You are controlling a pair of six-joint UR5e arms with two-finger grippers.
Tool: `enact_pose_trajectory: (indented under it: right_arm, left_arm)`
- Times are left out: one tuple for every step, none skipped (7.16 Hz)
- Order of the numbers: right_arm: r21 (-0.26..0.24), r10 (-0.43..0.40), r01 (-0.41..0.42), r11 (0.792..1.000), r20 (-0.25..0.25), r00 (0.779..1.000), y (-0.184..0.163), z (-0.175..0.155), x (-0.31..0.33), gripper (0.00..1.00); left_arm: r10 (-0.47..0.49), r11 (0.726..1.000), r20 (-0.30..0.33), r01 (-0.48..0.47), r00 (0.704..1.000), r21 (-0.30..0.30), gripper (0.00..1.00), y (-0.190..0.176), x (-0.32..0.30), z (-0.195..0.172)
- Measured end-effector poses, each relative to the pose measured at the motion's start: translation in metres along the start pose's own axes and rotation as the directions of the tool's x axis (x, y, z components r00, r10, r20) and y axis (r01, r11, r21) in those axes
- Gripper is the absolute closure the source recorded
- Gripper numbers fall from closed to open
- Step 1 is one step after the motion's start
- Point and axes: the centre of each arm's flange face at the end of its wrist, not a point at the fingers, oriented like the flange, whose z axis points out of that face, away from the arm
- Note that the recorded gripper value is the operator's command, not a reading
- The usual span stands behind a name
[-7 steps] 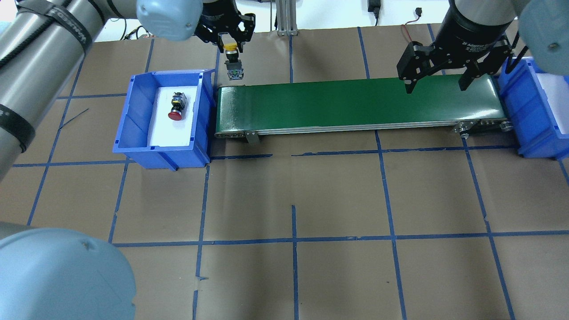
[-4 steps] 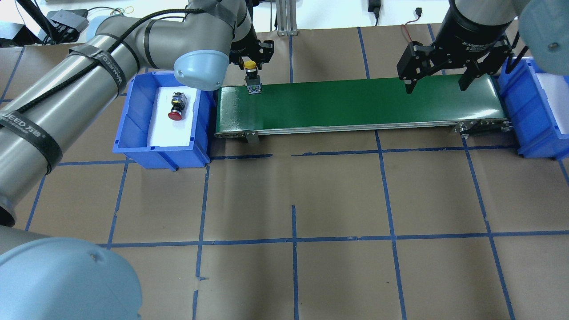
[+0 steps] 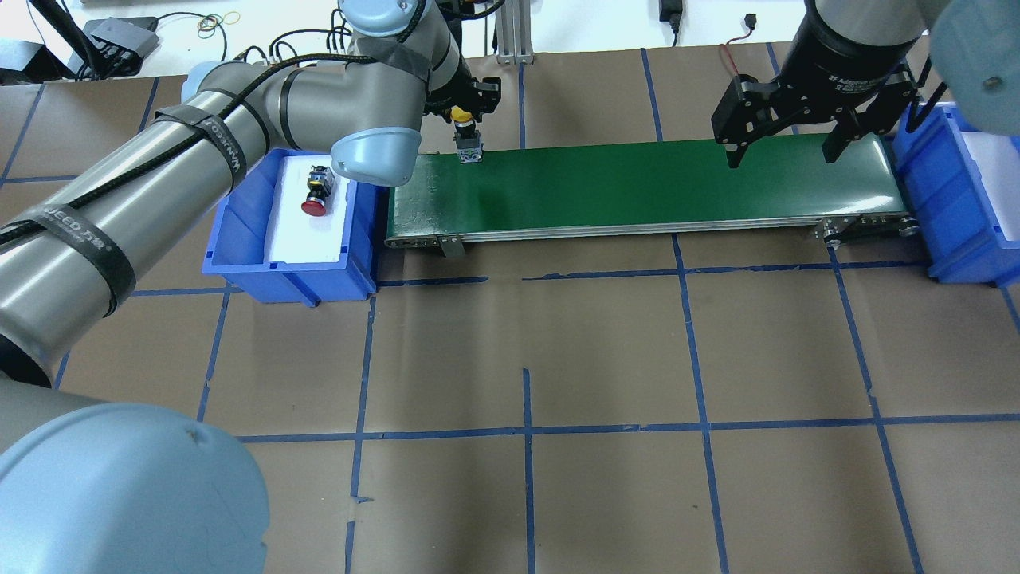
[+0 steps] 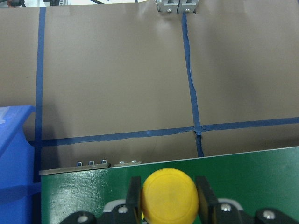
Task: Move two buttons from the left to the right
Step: 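Lower the yellow-capped button onto the conveyor and open the left gripper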
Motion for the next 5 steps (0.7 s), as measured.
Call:
enact_pose_trajectory:
  right_arm:
    - [0.000,0.000,0.000,1.000,0.000,1.000,0.000,0.000,0.000,0.00]
    - [0.000,0.000,0.000,1.000,0.000,1.000,0.000,0.000,0.000,0.00]
    - [0.000,-0.001,0.001,1.000,0.000,1.000,0.000,0.000,0.000,0.00]
    - [0.000,-0.001,0.001,1.000,-0.001,1.000,0.000,0.000,-0.001,0.00]
    - [0.000,-0.001,0.001,1.000,0.000,1.000,0.000,0.000,-0.001,0.00]
  left_arm:
    - [0.000,1.000,0.003,0.000,1.000,0.007,0.99,0.003,-0.001,0.008]
    - [0.000,1.000,0.007,0.000,1.000,0.014,0.99,0.004,-0.002,0.013]
    - [-0.001,1.000,0.017,0.001,1.000,0.023,0.99,0.005,-0.004,0.015]
    - [-0.003,0.999,0.035,0.001,0.999,0.038,0.99,0.008,-0.006,0.018]
    - [-0.004,0.998,0.045,0.002,0.999,0.062,0.99,0.010,-0.008,0.019]
